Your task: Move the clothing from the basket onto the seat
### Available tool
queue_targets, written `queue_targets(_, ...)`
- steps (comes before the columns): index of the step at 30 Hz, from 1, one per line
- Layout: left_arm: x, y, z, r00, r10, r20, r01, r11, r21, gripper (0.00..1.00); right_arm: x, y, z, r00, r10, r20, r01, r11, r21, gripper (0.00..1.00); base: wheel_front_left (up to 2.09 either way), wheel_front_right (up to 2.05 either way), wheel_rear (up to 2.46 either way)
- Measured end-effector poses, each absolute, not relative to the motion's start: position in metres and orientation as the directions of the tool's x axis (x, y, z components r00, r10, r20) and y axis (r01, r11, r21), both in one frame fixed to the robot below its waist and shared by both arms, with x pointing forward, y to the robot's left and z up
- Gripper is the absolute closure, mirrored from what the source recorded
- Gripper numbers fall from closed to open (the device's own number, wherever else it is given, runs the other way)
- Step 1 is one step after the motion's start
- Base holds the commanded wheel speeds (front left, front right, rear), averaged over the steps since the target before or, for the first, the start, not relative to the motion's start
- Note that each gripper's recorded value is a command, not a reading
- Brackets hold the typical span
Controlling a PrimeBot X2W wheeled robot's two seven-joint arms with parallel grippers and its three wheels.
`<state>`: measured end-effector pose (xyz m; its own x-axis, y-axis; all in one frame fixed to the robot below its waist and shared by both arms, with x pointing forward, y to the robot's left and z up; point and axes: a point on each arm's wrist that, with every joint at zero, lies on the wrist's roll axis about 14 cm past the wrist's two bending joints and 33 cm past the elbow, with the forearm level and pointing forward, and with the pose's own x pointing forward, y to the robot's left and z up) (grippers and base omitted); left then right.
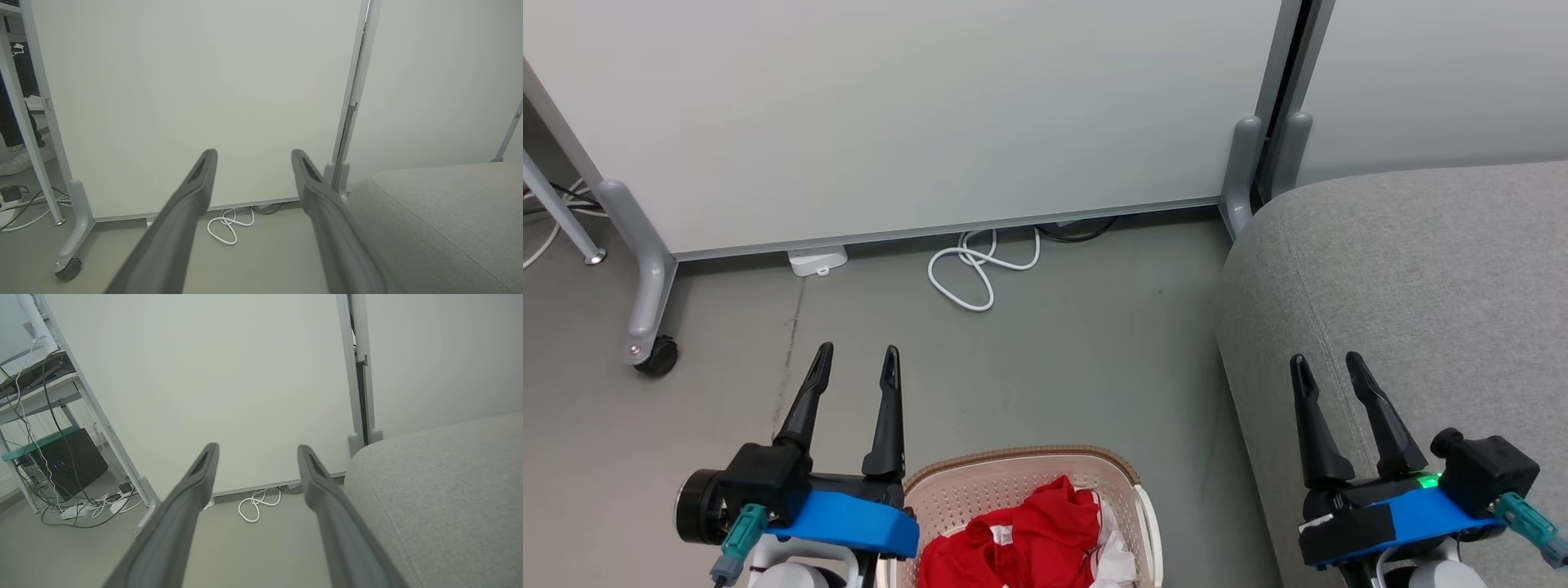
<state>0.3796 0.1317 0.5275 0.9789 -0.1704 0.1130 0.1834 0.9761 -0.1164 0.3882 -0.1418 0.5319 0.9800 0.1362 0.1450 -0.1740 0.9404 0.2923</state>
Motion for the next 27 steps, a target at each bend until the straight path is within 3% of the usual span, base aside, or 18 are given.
queue_targets(27, 0.377, 0.126, 0.521, 0.969, -0.217, 0.119, 0.217, 0.976, 0.019, 0.0, 0.391, -0.133, 0.534, 0.968, 0.185, 0.169, -0.205, 0.973, 0.109, 0.0, 0.0, 0.0, 0.0)
